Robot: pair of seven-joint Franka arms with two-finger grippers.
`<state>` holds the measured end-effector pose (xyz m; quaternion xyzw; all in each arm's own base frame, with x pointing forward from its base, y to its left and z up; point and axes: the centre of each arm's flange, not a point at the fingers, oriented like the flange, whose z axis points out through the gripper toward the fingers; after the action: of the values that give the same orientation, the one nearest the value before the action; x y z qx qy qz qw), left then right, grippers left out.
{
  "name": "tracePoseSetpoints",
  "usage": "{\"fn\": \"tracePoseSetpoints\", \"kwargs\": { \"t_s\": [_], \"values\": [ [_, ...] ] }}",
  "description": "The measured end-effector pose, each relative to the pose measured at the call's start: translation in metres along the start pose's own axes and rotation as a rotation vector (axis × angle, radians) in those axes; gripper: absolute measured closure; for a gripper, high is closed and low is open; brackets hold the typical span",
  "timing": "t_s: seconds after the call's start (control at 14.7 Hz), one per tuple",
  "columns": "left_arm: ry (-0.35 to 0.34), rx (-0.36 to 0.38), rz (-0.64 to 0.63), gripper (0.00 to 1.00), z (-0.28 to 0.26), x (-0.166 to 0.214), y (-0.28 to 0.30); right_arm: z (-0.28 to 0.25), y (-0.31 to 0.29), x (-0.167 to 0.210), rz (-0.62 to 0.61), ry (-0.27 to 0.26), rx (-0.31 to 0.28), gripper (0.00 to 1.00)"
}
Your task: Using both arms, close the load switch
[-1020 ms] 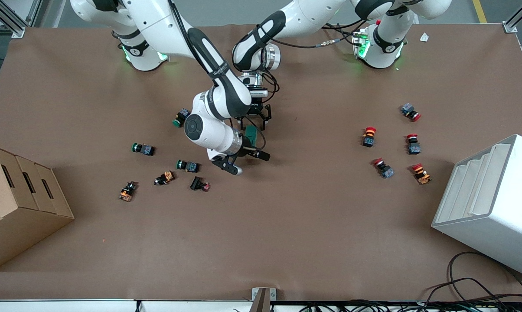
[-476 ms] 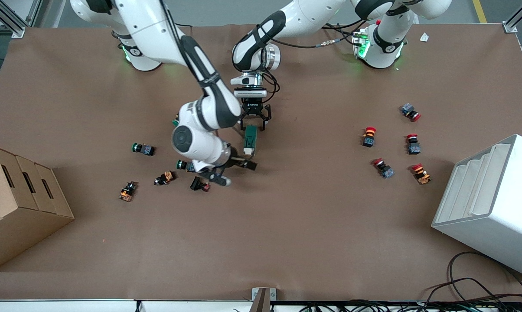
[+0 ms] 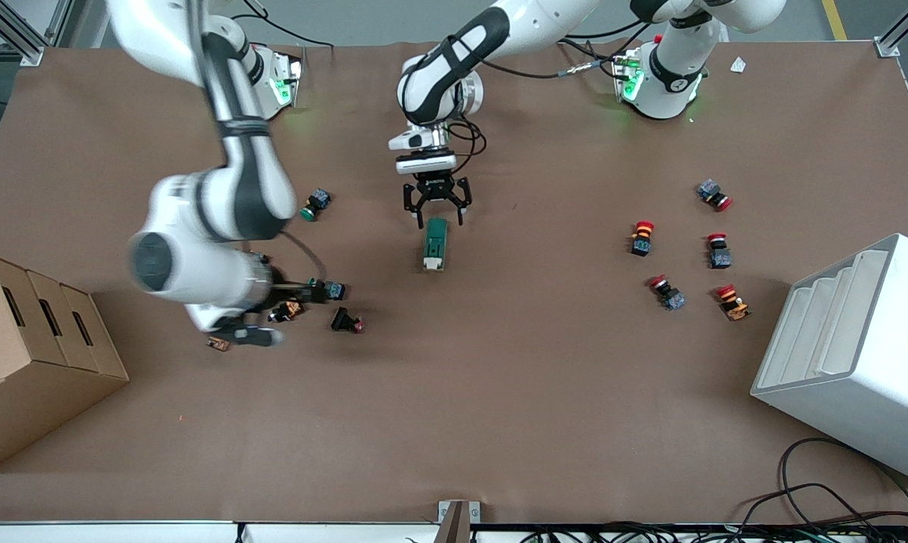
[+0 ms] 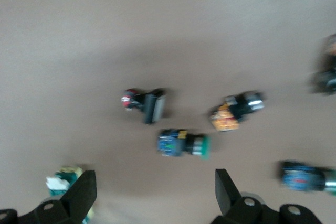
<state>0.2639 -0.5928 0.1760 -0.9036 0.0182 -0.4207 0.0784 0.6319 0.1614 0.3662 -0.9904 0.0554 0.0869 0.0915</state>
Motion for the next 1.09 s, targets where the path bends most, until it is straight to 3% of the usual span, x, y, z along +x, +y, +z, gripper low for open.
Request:
{"fn": "tracePoseSetpoints", "kwargs": {
  "t_s": [0.2, 0.48, 0.75, 1.09],
  "values": [
    [-0.154, 0.027, -0.012, 0.00, -0.024, 0.091, 0.009, -0.077, 0.058, 0.010, -0.044, 0.001, -0.098, 0.00],
    [-0.363, -0.020, -0.052, 0.00, -0.043, 0.219, -0.021, -0.154, 0.088, 0.004, -0.086, -0.011, -0.223, 0.00],
    [-0.483, -0.081, -0.108, 0.00, -0.041, 0.329, -0.093, -0.197, 0.107, -0.027, -0.115, -0.023, -0.253, 0.00],
    [-0.630, -0.129, -0.153, 0.00, -0.026, 0.410, -0.191, -0.232, 0.125, -0.066, -0.104, 0.003, -0.227, 0.00]
  ]
}}
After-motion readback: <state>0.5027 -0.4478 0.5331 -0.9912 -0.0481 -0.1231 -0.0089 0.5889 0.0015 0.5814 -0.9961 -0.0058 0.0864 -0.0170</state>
